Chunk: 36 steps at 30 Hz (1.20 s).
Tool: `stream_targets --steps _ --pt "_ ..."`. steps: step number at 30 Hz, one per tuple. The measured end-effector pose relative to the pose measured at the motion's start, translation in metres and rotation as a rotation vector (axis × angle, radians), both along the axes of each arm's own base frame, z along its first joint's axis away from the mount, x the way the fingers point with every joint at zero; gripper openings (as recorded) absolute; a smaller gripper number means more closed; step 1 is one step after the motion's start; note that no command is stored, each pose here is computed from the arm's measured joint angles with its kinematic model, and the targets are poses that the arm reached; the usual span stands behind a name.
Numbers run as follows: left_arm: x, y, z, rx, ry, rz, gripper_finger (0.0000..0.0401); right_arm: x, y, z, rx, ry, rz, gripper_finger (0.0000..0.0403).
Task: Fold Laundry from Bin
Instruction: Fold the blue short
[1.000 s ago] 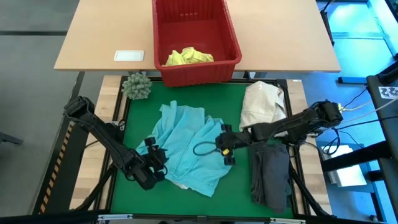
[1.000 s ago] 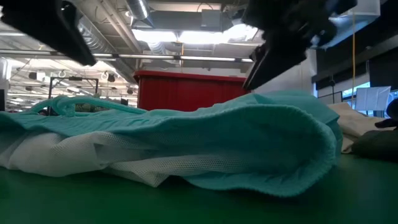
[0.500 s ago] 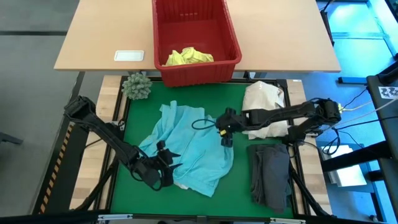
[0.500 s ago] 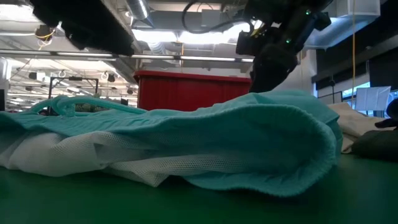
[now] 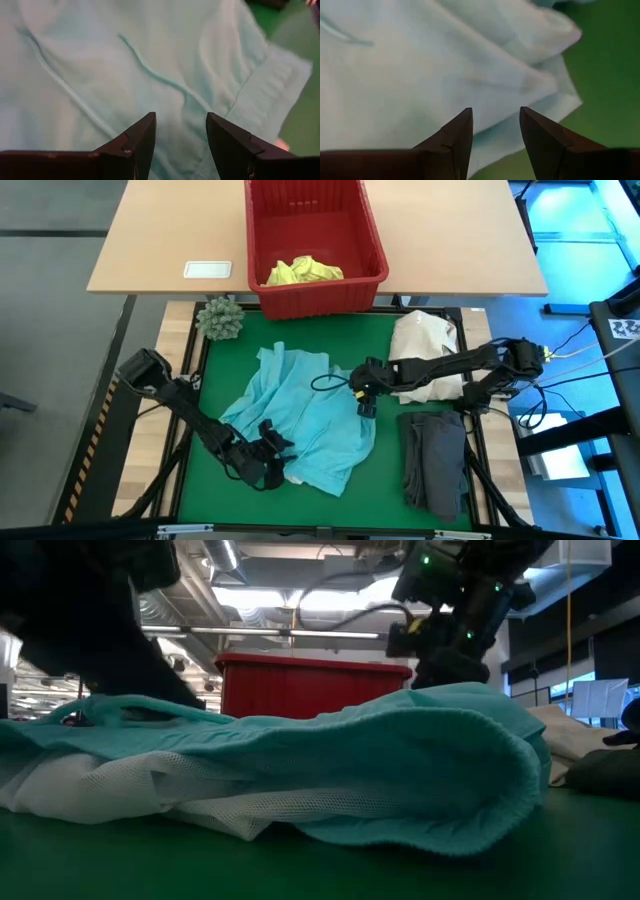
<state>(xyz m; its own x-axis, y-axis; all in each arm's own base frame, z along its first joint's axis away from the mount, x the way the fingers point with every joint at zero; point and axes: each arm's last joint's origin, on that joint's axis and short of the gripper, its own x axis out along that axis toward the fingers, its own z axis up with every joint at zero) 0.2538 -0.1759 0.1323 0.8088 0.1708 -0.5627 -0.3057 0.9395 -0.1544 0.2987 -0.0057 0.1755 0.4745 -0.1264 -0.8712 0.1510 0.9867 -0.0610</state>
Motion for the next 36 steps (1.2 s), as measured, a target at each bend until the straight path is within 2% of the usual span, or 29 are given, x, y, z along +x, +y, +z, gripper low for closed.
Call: stream_targets --steps 4,8,15,22,27,30,33,36 --pt "-0.001 -0.002 -0.012 -0.021 0.086 -0.039 0.0167 0.003 0.003 -0.014 0.070 0.050 0.034 0.0161" --pt "-0.009 0.003 -0.016 -0.015 0.186 -0.017 0.0167 0.003 0.006 -0.024 0.189 0.107 0.079 0.0161" --pt "-0.026 0.015 -0.016 0.079 0.356 0.023 0.0167 -0.005 0.027 -0.029 0.232 0.198 0.137 0.0161" --pt "-0.048 0.035 0.002 0.234 0.467 0.058 0.0167 -0.004 0.062 -0.027 0.305 0.163 0.266 0.0161" --pt "-0.058 0.048 0.025 0.375 0.399 0.128 0.0167 0.001 0.086 -0.022 0.387 0.066 0.330 0.0161" --pt "-0.061 0.052 0.039 0.397 0.315 0.150 0.0167 0.003 0.094 -0.016 0.407 0.057 0.372 0.0161" --pt "-0.058 0.051 0.053 0.349 0.214 0.139 0.0167 0.005 0.095 -0.007 0.344 0.092 0.371 0.0161" --pt "-0.050 0.042 0.059 0.274 0.161 0.042 0.0167 0.008 0.088 0.005 0.183 0.143 0.323 0.0161"
